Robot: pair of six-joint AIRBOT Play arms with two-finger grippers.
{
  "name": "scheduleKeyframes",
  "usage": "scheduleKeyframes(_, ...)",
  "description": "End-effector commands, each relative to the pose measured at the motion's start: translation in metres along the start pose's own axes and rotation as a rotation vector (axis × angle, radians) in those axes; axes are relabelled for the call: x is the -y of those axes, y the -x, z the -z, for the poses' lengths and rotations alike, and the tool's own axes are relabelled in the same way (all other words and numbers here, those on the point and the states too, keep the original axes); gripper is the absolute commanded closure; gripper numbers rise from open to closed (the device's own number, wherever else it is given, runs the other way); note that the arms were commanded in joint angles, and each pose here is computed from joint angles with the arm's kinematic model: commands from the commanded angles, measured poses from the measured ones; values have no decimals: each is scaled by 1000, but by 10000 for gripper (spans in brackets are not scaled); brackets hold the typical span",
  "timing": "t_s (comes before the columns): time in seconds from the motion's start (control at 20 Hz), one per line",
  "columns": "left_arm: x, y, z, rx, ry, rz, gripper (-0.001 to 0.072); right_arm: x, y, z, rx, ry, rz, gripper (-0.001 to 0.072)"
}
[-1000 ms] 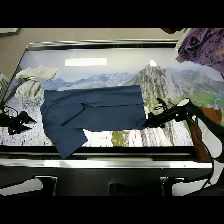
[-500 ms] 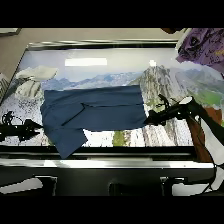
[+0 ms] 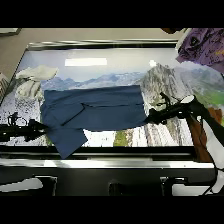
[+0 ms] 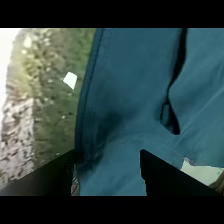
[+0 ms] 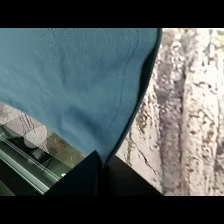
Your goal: Fold the clothes and pants, and hang the long-sleeved shirts on hangers.
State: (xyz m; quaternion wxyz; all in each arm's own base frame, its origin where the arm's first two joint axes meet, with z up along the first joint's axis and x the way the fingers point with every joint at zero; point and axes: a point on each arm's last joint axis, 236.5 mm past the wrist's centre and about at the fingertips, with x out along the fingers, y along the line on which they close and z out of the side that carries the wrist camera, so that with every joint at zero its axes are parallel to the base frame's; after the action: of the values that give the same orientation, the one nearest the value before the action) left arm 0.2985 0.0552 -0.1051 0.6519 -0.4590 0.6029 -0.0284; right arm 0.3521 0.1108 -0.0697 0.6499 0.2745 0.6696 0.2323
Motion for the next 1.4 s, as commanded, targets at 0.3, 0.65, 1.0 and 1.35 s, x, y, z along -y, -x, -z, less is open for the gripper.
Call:
scheduleKeyframes(0.3, 31, -6, -12, 12, -65, 21, 691, -22, 27, -14, 107, 60, 16, 682)
scheduleKeyframes(0.65, 237, 134, -72, 425, -522, 50, 693, -138, 186, -110, 557, 340, 93, 683)
scheduleKeyframes(1.0, 428, 412, 47, 1152, -902, 111, 693, -301, 419, -33, 1162, 681, 272, 682)
scheduleKeyframes(1.35, 360, 497, 162, 1497, -688, -45, 692, -320, 513, 125, 1484, 690, 523, 682)
